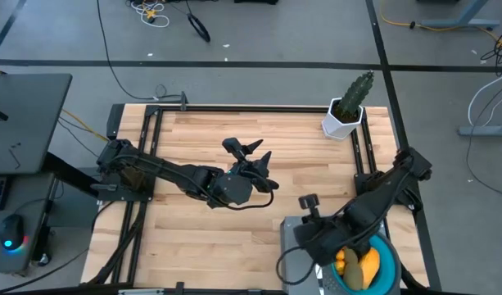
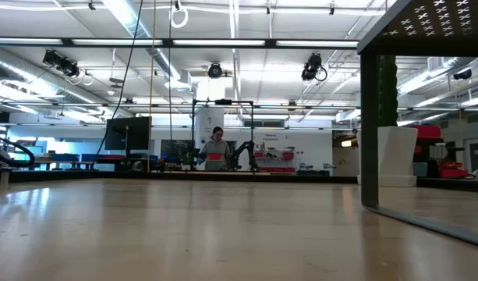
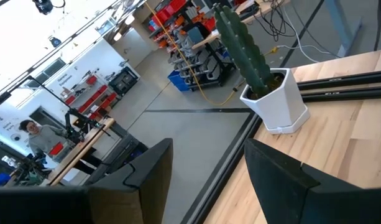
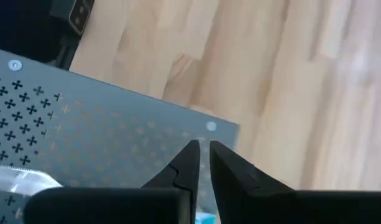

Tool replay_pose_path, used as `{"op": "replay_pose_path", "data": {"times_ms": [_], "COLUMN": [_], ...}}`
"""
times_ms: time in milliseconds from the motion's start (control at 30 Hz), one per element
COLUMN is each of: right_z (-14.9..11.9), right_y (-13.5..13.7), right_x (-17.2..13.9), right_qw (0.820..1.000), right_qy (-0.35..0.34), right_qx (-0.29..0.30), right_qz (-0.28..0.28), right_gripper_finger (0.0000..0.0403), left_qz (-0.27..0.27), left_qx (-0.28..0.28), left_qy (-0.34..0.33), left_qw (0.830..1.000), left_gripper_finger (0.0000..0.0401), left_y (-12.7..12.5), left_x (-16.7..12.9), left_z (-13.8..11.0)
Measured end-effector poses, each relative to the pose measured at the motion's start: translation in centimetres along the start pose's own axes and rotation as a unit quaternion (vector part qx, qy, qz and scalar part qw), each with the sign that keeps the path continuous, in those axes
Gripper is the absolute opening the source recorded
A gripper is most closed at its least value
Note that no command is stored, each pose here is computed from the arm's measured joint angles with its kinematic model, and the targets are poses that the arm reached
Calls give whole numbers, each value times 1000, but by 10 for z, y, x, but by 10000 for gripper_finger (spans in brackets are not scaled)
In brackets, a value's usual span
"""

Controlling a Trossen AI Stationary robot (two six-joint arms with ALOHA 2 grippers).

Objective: Pick & Place Fruit
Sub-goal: Return To Home Position

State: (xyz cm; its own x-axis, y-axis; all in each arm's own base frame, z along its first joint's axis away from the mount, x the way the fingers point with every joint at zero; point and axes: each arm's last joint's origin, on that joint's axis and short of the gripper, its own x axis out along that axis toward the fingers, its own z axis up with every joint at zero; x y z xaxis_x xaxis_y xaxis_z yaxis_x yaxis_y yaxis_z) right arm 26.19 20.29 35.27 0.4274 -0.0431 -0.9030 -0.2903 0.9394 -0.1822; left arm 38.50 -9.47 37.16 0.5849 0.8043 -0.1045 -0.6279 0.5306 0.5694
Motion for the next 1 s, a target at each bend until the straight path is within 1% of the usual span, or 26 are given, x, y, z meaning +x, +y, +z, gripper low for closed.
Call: {"op": "replay_pose_path", "data": {"times_ms": [67,133,167,233,300,367,467,567,633,667,767,867,1000], "right_z": [-4,-11,-14,-24,-37,-51,-70,-88,-98,-103,-118,-131,-153], "right_y": [-4,-9,-12,-18,-26,-34,-44,-51,-55,-57,-60,-62,-66], "right_x": [-12,-28,-37,-56,-73,-85,-94,-90,-82,-78,-62,-50,-34], "right_qw": [1000,999,997,992,987,982,974,968,964,963,961,958,948], "right_qy": [-15,-39,-56,-94,-124,-146,-182,-206,-215,-220,-229,-239,-256], "right_qx": [0,1,5,20,38,59,87,95,97,99,102,102,98], "right_qz": [-13,-33,-47,-77,-97,-102,-100,-110,-119,-120,-119,-122,-160], "right_gripper_finger": [48,48,48,48,48,48,48,48,48,48,48,47,47], "left_qz": [-6,-34,-57,-121,-196,-259,-323,-375,-392,-391,-381,-369,-374], "left_qx": [0,0,4,5,-3,-17,-41,-56,-64,-69,-75,-94,-126], "left_qy": [-2,-11,-18,-39,-67,-95,-115,-125,-131,-136,-136,-137,-125], "left_qw": [1000,999,998,992,978,961,939,917,908,907,912,915,910], "left_gripper_finger": [208,208,208,208,208,208,208,208,208,208,208,208,208], "left_y": [0,-2,-3,-5,-5,-4,0,4,5,4,1,4,6], "left_x": [0,0,1,5,12,21,34,44,51,54,66,78,93], "left_z": [0,1,1,2,4,6,6,5,3,0,-13,-23,-37]}}
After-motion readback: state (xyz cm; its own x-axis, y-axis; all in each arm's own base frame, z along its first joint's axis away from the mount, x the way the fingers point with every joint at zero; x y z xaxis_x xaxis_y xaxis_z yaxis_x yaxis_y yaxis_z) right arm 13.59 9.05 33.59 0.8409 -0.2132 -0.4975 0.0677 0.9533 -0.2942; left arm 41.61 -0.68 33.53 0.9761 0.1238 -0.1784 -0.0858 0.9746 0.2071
